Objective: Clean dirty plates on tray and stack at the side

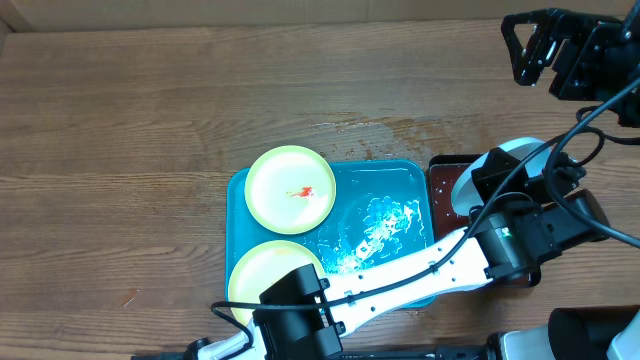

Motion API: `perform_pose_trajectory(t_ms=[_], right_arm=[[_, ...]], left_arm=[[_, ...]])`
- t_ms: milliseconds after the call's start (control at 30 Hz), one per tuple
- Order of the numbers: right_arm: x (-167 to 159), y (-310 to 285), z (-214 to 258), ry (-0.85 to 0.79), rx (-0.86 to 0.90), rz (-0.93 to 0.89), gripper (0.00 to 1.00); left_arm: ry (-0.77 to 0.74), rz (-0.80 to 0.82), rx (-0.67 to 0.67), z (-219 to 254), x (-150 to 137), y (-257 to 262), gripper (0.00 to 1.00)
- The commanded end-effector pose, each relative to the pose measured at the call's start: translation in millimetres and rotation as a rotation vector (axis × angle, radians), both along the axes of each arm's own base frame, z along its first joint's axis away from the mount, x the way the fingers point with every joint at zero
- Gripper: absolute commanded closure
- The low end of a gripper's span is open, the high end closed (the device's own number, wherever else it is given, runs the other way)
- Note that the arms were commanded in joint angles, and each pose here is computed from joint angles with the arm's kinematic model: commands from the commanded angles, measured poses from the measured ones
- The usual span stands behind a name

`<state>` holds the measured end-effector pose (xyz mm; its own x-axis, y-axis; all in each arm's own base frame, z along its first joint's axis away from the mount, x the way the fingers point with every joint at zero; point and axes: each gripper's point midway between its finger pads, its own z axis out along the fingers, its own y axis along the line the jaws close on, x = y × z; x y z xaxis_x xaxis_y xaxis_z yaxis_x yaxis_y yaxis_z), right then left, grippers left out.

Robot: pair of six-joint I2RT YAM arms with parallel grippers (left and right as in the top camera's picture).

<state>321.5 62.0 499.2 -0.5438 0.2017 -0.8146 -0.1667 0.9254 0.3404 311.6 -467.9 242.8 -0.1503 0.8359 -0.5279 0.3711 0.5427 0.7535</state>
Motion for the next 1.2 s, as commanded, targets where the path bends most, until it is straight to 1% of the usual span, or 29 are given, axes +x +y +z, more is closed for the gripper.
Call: perform_pose_trajectory(t_ms=[0, 100, 167, 233, 300, 400, 533, 633, 733, 867, 1100, 1133, 1167], right_arm=[[-8, 0, 9, -0.027, 0.015, -0.002, 0.00], [-8, 0, 9, -0.021, 0.019, -0.004, 0.00], [-9, 0, 7, -0.013, 0.021, -0.006, 0.00], [-9, -1, 5, -0.005, 0.023, -0.007, 0.00], [-9, -1, 3, 0.004, 0.022, -0.008, 0.00], [-8, -1, -2, 0.025, 0.022, -0.008, 0.00], [-7, -1, -8, 0.052, 0.021, -0.009, 0.00], [-6, 0, -10, 0.062, 0.021, -0.009, 0.00], [-6, 0, -14, 0.079, 0.024, -0.011, 0.00], [-5, 0, -25, 0.134, 0.039, -0.023, 0.00], [4, 0, -44, 0.214, 0.055, -0.038, 0.00], [7, 0, -51, 0.239, 0.056, -0.039, 0.00], [9, 0, -55, 0.252, 0.056, -0.040, 0.00]], left_arm=[[0.049, 0.019, -0.018, -1, 10, 11, 0.96], [0.211, -0.007, -0.097, -27, -5, 6, 0.96], [0.345, 0.014, -0.197, -40, -15, 6, 0.96], [0.514, -0.012, -0.285, -46, -25, 2, 0.96], [0.622, -0.017, -0.391, -36, -23, 5, 0.96], [0.681, 0.044, -0.528, -11, -3, 29, 0.96], [0.755, 0.180, -0.645, 3, 31, 81, 0.96], [0.809, 0.329, -0.671, -7, 53, 128, 0.96], [0.859, 0.443, -0.699, -17, 70, 167, 0.96], [0.858, 0.609, -0.746, -22, 92, 223, 0.96], [0.851, 0.793, -0.824, -31, 112, 284, 0.95], [0.844, 0.841, -0.853, -34, 116, 301, 0.95], [0.846, 0.855, -0.868, -37, 117, 308, 0.95]])
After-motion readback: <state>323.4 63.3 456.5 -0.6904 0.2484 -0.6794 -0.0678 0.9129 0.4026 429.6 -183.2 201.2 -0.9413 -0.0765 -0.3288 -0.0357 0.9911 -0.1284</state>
